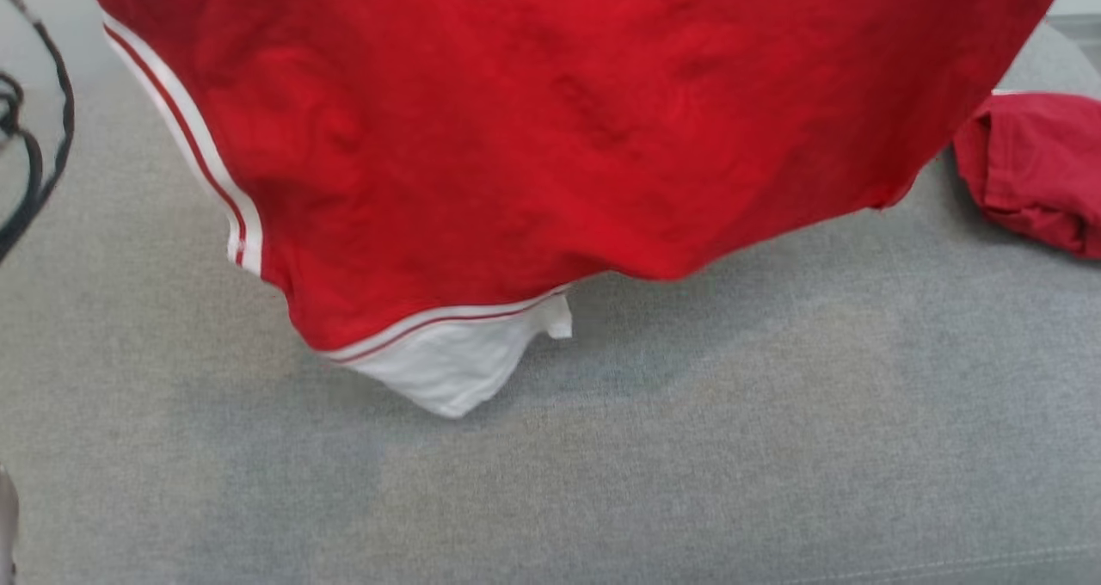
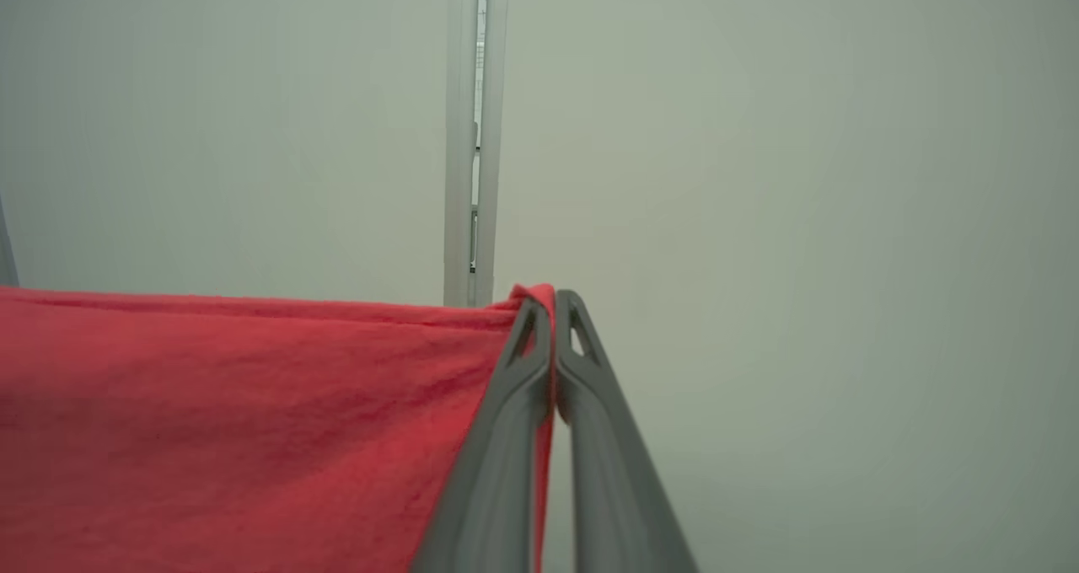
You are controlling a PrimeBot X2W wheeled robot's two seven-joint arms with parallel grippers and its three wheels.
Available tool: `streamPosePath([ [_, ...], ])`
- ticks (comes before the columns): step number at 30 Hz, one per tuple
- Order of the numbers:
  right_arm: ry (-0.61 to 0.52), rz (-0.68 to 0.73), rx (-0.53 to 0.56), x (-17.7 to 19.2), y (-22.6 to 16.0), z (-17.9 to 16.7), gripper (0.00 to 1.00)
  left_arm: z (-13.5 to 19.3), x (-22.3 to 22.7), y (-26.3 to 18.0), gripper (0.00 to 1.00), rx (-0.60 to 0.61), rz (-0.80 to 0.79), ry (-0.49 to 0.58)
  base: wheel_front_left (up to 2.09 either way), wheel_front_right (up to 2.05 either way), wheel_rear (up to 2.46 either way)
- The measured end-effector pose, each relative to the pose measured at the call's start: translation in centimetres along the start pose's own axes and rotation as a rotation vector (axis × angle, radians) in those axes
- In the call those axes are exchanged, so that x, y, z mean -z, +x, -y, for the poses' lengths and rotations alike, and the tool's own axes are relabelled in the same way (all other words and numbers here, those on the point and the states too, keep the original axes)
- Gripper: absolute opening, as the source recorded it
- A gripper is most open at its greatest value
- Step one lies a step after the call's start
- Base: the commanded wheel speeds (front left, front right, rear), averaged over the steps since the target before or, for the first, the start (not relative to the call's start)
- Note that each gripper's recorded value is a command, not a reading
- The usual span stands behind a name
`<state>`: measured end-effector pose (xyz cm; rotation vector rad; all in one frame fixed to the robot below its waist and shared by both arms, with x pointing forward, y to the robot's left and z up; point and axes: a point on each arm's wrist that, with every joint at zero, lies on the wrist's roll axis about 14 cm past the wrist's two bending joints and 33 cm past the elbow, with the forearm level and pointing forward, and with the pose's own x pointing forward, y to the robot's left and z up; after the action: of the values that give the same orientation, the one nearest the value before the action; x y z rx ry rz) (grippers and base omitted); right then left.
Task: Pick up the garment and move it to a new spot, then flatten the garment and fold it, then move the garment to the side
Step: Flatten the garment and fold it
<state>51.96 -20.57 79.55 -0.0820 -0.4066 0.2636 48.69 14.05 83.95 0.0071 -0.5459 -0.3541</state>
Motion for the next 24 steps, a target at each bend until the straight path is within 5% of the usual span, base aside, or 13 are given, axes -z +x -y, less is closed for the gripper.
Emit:
streamPosePath([
  [6,-0.040,-0.075,-0.011,3.5,4.9,-1.1,0.00,-1.0,4.1,5.1,0.00,0.010,-0.111,0.140,0.00,0.00,0.00],
  [17,-0.204,0.166,0.057,5.8,14.6,0.5,0.00,-2.9,5.5,13.9,0.00,-0.011,0.278,0.464,0.00,0.00,0.00],
  [21,-0.213,0.108,0.057,12.4,16.1,0.6,0.00,-2.8,8.5,14.1,0.00,-0.025,0.337,0.411,0.00,0.00,0.00],
  [24,-0.189,-0.031,0.033,21.0,15.5,-0.4,0.00,-3.8,16.9,12.2,0.00,-0.040,0.219,0.311,0.00,0.00,0.00],
])
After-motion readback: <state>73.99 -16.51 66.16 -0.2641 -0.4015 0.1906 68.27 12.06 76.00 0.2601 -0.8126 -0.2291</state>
